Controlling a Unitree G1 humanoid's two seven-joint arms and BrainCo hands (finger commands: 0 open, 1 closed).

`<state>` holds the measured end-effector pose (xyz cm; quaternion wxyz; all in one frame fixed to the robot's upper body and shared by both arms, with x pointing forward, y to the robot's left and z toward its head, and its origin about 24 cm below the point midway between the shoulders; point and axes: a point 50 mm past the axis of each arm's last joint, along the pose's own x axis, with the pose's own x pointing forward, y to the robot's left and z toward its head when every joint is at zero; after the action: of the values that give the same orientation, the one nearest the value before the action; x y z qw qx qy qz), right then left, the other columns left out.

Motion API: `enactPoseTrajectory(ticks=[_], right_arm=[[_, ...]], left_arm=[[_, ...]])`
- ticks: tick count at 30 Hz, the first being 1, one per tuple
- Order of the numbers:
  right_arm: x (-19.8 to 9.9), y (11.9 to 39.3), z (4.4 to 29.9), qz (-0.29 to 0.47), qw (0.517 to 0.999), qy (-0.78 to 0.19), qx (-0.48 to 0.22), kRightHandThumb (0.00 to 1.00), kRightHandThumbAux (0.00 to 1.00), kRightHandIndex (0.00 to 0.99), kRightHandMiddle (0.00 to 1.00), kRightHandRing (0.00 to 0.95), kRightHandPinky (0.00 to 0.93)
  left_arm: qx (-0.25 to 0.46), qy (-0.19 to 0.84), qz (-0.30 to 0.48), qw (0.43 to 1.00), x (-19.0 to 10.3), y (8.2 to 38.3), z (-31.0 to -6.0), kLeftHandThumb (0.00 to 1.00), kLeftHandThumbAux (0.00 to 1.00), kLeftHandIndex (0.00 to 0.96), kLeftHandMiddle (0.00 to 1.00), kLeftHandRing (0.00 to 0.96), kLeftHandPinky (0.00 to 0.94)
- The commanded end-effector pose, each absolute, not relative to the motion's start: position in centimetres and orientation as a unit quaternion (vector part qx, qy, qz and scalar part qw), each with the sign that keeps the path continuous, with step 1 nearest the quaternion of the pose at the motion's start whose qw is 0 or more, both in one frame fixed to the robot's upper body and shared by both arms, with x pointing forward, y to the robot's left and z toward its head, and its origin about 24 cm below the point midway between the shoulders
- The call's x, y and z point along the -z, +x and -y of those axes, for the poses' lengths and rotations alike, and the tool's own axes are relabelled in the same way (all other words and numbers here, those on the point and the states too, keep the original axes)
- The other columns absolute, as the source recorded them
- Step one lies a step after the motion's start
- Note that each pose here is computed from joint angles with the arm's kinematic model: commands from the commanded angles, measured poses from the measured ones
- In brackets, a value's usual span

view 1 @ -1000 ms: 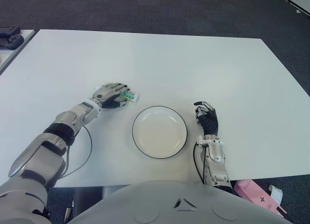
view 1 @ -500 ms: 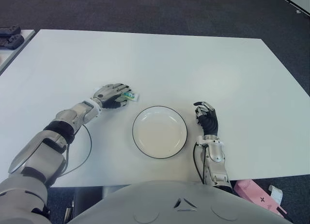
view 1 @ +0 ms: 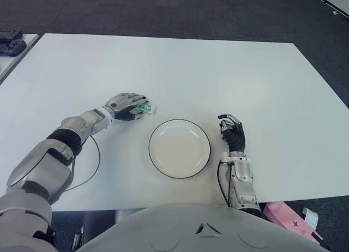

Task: Put the toothpaste on the table into the plate.

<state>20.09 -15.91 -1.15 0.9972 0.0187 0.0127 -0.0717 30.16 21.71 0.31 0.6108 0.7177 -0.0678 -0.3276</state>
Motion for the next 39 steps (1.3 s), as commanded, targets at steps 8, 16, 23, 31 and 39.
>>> enactPoseTrajectory(ticks=[8,16,23,31,39], right_arm=[[1.20,20.29,15.71,-0.014,0.997,0.024,0.072,0.705,0.723,0.438,0.921,0.893,0.884],[1.25,20.30,15.63,-0.016,0.997,0.026,0.076,0.705,0.723,0.437,0.919,0.891,0.883],[1.16,20.32,15.59,-0.006,0.997,0.028,0.072,0.705,0.723,0.438,0.922,0.894,0.886],[1.15,20.42,15.60,-0.008,0.997,0.028,0.077,0.706,0.722,0.438,0.919,0.894,0.885],[1.13,20.49,15.59,-0.004,0.997,0.028,0.074,0.706,0.722,0.438,0.917,0.891,0.882]], left_arm=[[0.343,0.714,0.034,0.609,0.43,29.49,-22.55,0.747,0.340,0.280,0.308,0.356,0.498],[0.326,0.714,0.039,0.618,0.26,29.46,-22.96,0.832,0.592,0.410,0.505,0.633,0.681],[0.297,0.719,0.053,0.626,0.33,29.42,-23.17,0.850,0.656,0.407,0.534,0.749,0.771],[0.282,0.719,0.060,0.632,0.38,29.44,-23.26,0.851,0.666,0.401,0.536,0.794,0.777],[0.277,0.715,0.058,0.640,0.42,29.50,-23.29,0.851,0.668,0.399,0.538,0.812,0.779]])
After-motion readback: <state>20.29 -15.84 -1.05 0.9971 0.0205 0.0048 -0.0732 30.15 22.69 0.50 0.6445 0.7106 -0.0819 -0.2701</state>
